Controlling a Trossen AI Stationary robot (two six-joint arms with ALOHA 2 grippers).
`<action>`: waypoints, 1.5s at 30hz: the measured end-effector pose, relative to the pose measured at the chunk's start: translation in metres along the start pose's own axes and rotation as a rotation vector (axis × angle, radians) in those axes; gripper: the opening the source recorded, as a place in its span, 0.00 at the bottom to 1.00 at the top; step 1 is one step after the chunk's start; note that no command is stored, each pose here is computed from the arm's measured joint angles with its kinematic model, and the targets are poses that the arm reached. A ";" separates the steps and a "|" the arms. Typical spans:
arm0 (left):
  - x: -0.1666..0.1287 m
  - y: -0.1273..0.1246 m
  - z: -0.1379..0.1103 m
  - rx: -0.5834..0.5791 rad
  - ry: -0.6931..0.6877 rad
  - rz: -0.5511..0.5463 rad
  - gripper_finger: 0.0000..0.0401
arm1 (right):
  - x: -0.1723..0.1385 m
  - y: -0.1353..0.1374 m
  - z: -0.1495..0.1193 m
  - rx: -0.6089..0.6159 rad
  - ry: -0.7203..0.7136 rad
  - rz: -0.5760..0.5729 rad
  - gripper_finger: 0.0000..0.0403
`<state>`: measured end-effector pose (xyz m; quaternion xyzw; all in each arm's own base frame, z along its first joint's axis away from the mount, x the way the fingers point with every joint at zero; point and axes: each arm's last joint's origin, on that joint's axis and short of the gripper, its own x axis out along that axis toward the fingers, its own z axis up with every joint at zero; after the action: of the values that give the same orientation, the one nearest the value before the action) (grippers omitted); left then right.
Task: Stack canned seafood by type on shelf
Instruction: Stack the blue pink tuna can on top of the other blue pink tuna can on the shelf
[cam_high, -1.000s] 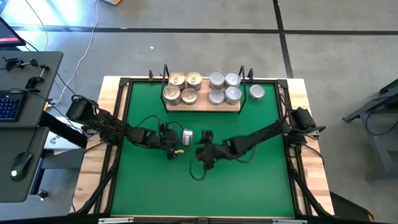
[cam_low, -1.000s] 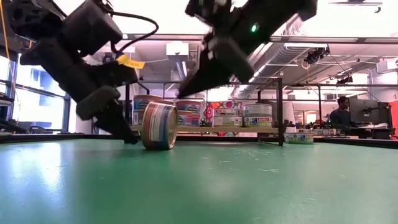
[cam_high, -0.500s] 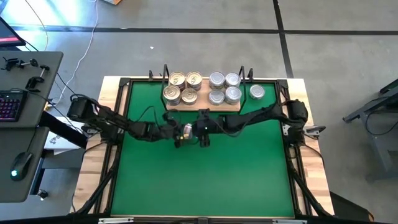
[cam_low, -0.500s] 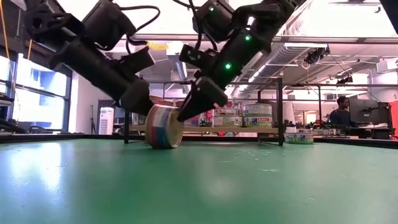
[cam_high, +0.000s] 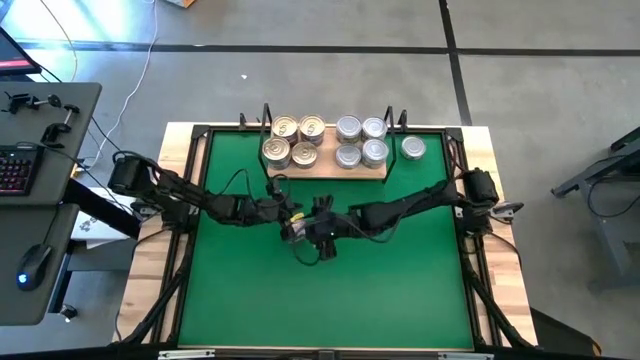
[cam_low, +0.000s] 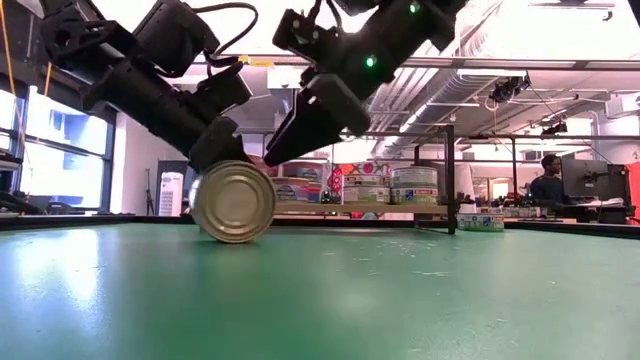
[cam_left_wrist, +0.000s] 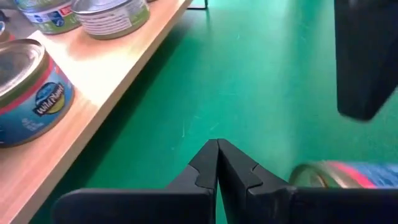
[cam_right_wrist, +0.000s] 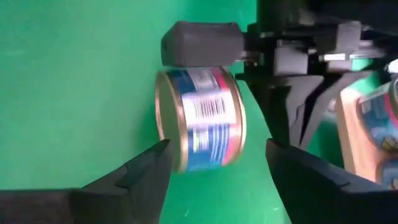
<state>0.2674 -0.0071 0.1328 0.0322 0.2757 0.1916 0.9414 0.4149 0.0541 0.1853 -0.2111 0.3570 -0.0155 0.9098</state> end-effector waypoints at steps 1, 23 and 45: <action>0.000 0.000 0.000 0.001 0.001 -0.003 0.00 | -0.002 0.000 0.002 0.012 0.012 0.006 0.63; -0.082 -0.006 0.016 -0.064 -0.014 -0.012 0.00 | 0.036 -0.033 -0.021 0.064 -0.171 0.261 0.85; -0.115 -0.044 -0.008 -0.139 -0.104 0.025 0.00 | 0.010 0.000 -0.004 -0.117 -0.036 -0.047 0.45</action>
<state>0.1892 -0.0915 0.1770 -0.0197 0.2119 0.2202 0.9520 0.4195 0.0504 0.1760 -0.2727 0.3360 -0.0122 0.9014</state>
